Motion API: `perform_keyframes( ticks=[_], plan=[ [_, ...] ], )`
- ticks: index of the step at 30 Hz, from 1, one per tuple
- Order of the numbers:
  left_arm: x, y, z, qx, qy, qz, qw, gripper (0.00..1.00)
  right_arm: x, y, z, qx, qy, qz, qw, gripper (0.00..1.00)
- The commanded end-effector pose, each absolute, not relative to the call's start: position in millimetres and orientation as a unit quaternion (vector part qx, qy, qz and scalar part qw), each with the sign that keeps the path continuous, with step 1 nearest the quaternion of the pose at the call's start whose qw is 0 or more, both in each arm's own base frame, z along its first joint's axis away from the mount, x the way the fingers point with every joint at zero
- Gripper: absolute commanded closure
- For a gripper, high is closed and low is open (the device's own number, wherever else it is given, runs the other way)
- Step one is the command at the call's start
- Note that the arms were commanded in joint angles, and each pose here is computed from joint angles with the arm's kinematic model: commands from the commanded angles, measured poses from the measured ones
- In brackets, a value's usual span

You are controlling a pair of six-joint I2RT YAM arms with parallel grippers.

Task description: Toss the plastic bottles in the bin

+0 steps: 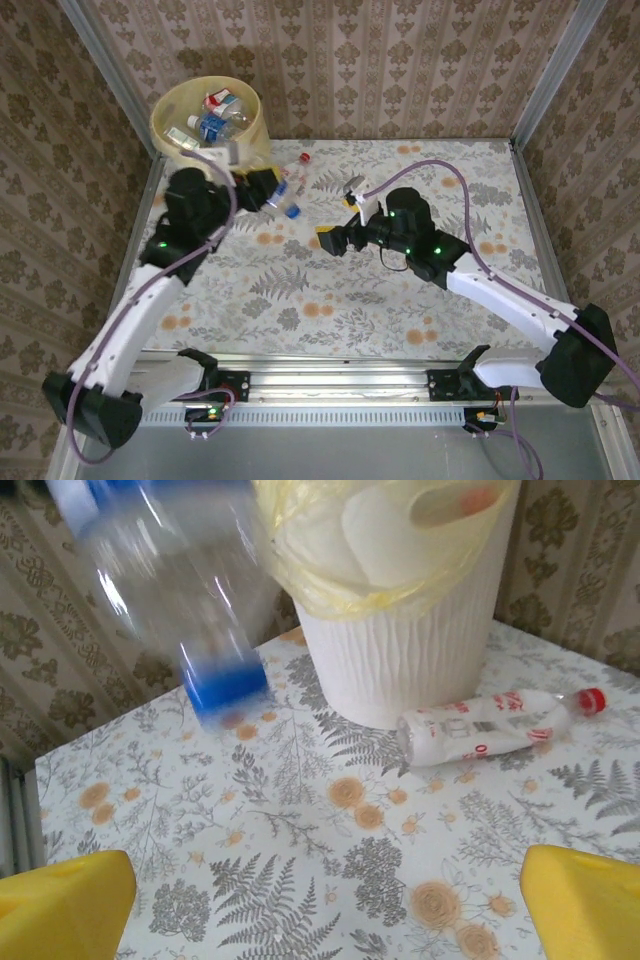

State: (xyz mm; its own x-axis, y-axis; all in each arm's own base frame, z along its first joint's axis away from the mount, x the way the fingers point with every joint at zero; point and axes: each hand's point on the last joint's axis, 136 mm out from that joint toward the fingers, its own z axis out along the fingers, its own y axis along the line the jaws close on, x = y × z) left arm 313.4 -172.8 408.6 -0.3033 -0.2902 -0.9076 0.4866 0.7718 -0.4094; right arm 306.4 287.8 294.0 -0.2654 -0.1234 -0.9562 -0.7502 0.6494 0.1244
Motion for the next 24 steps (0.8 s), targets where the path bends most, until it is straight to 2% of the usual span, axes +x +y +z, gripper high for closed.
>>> perform_keyframes(
  ticks=[1,6,11,17,24],
  plan=[
    [302.2,-104.5,462.9,0.068,0.716,-0.161,0.676,0.57,308.2,274.9,306.7,-0.291,0.729,0.263,0.561,0.00],
    [279.5,-53.9,549.5,0.062,0.614,-0.014,0.787,0.58,310.4,267.4,302.9,-0.291,0.734,0.242,0.564,0.00],
    [264.2,-35.9,595.1,0.055,0.512,0.076,0.854,0.58,314.9,267.2,296.1,-0.292,0.741,0.231,0.559,0.00],
    [296.1,-29.5,599.2,0.069,0.525,0.085,0.844,0.58,319.7,266.5,292.9,-0.296,0.744,0.218,0.557,0.00],
    [368.1,-15.9,560.4,0.074,0.591,0.030,0.803,0.51,324.4,266.4,287.1,-0.299,0.748,0.212,0.553,0.00]
  ],
)
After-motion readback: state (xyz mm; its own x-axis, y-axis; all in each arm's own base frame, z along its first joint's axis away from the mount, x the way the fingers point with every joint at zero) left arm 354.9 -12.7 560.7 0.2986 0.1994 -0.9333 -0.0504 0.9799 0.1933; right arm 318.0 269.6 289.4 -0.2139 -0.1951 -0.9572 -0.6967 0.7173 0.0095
